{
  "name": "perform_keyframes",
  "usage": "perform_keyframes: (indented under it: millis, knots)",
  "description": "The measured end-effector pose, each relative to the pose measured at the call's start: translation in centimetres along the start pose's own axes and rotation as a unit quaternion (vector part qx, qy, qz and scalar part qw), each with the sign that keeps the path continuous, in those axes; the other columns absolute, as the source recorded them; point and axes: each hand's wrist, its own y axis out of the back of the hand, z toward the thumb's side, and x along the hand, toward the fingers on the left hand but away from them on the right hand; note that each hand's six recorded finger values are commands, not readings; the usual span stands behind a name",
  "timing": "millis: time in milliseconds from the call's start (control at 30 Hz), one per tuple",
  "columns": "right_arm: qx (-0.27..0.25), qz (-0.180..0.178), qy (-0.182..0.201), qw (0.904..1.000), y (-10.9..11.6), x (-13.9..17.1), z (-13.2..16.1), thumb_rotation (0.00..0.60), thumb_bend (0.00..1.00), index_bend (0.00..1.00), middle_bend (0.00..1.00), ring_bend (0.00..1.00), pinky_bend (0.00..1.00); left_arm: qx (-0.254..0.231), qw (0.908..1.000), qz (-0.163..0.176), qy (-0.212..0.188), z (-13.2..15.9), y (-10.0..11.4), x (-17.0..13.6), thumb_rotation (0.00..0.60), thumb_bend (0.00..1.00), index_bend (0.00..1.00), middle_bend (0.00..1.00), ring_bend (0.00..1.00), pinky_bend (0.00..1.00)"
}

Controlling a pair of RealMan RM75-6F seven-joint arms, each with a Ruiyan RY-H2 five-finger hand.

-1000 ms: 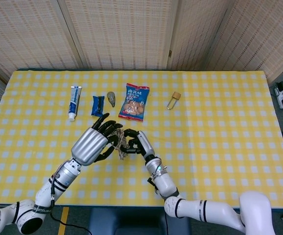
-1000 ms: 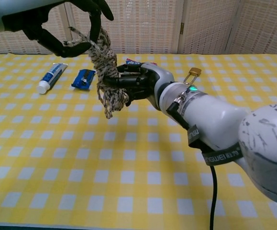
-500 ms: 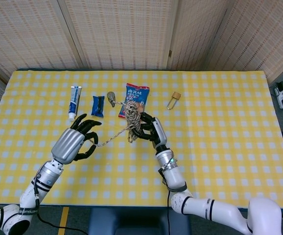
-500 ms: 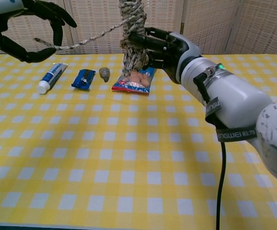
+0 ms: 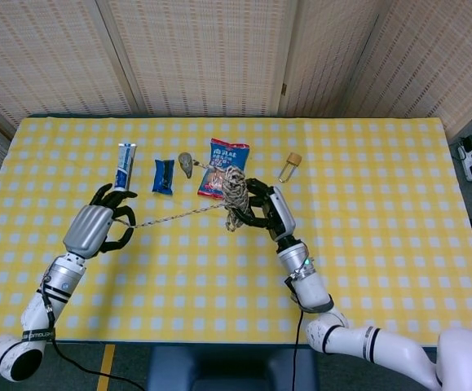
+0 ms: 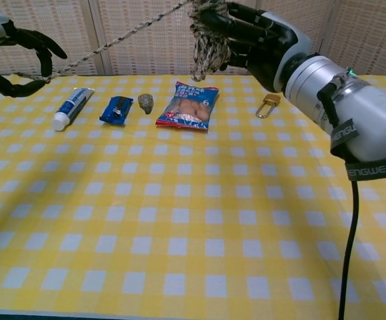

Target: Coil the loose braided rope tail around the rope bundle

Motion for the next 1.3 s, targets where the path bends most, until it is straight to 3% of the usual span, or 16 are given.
perform_keyframes:
  millis: [233,433,633,867,1067,1300]
  knots:
    - [0.04,0.022,0.008,0.9989,0.4,0.7,0.4,0.6,0.56,0.94,0.76,0.84,0.71,-0.009,0.9997,-0.008,0.021,-1.3,-0.3,0.5,0.6,0.56,0.6,0.22,0.18,0.0]
    - [0.123,0.048,0.031,0.9908,0.0,1.2,0.9,0.6,0.56,0.93,0.76,0.85,0.71,-0.003,0.9998,-0.017,0.006,-0.5,-0.3,0.8,0.6,0.56,0.6,0.22,0.18,0.0]
    - [0.216,0.085,0.055,0.9712,-1.8,1.7,1.1,0.6,0.56,0.94,0.76,0.85,0.71,0.031,0.9989,-0.022,-0.026,1.7,0.0,1.5,0.6,0.56,0.6,0.22,0.18,0.0]
    - [0.307,0.14,0.06,0.9396,-3.8,2.5,0.7,0.6,0.56,0.94,0.76,0.85,0.71,0.081,0.9947,-0.029,-0.056,4.3,0.3,2.5,0.6,0.56,0.6,0.22,0.17,0.0]
    - [0.357,0.179,0.047,0.9154,-5.0,3.1,0.5,0.6,0.56,0.93,0.76,0.85,0.71,0.119,0.9901,-0.032,-0.069,6.1,0.5,3.6,0.6,0.56,0.6,0.22,0.17,0.0]
    - [0.394,0.201,0.019,0.8967,-5.9,3.4,0.0,0.6,0.56,0.94,0.76,0.86,0.71,0.159,0.9833,-0.024,-0.085,8.0,0.5,4.4,0.6,0.56,0.59,0.21,0.17,0.0]
